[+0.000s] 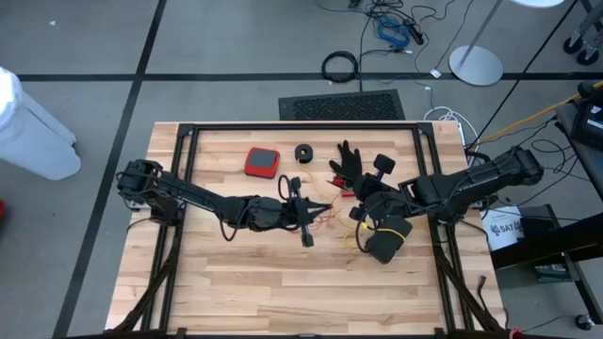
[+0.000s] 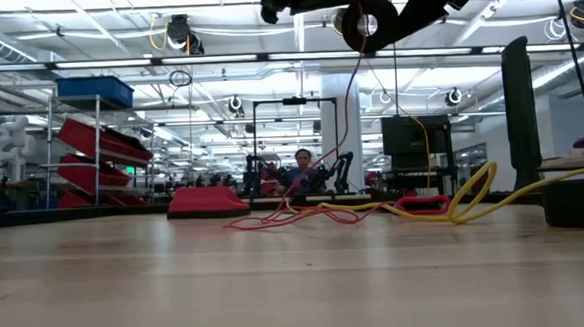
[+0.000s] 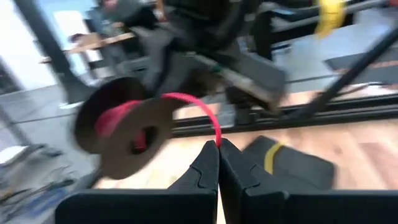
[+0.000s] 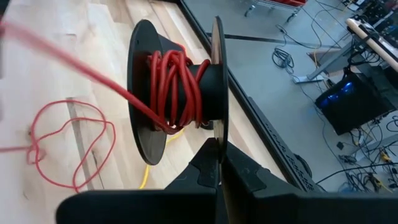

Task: Coil cords
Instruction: Uncoil the red wire from the spool

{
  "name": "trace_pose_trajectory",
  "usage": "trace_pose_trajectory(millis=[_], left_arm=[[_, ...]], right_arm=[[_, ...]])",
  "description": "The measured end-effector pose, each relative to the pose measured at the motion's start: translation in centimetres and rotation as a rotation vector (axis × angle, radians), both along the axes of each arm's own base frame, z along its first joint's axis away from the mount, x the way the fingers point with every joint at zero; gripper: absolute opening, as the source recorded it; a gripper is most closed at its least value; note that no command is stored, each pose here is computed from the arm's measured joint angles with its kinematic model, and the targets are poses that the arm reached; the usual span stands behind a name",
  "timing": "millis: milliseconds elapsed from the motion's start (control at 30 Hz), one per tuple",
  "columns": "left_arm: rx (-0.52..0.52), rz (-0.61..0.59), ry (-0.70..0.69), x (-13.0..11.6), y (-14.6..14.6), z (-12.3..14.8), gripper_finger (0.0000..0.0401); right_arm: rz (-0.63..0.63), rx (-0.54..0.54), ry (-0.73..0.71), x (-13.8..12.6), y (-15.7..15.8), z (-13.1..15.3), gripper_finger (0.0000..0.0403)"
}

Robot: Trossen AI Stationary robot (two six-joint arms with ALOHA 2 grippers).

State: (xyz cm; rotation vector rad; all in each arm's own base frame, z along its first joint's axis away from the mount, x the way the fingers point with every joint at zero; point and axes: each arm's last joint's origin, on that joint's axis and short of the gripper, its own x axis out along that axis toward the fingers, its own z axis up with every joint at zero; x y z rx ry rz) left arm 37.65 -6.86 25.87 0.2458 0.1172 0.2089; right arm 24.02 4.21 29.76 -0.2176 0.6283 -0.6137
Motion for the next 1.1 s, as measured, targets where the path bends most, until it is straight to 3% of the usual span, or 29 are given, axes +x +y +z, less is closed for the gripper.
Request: trace_pose_trajectory(millis=[300,467,633,867,1100], left_arm=[[-0.043,-0.055,0.112,1.3,0.5,-3.5,0.0],[-0.096,0.048,0.212,1.7,2.9,-5.4,0.0],[-0.056,0.216,0.306,1.2,5.1,-6.0,0.0],[-0.004,0.371,0.375,-0.8,6.8,-4.0,0.0],[0.002,0.329,0.2,-2.7,5.2,1.4,0.0]], right_arm=[[-0.001,0.0,0.002,0.0,-0.1,0.0,0.0],[-0.003,-0.002,0.003,0.0,-0.1,0.0,0.0],[-0.003,-0.004,0.013,-0.1,-0.1,-0.1,0.0],[-0.024,-0.007,0.063,-0.5,-0.3,-0.5,0.0],[-0.067,-0.006,0.082,-0.8,-0.7,-0.7,0.0]])
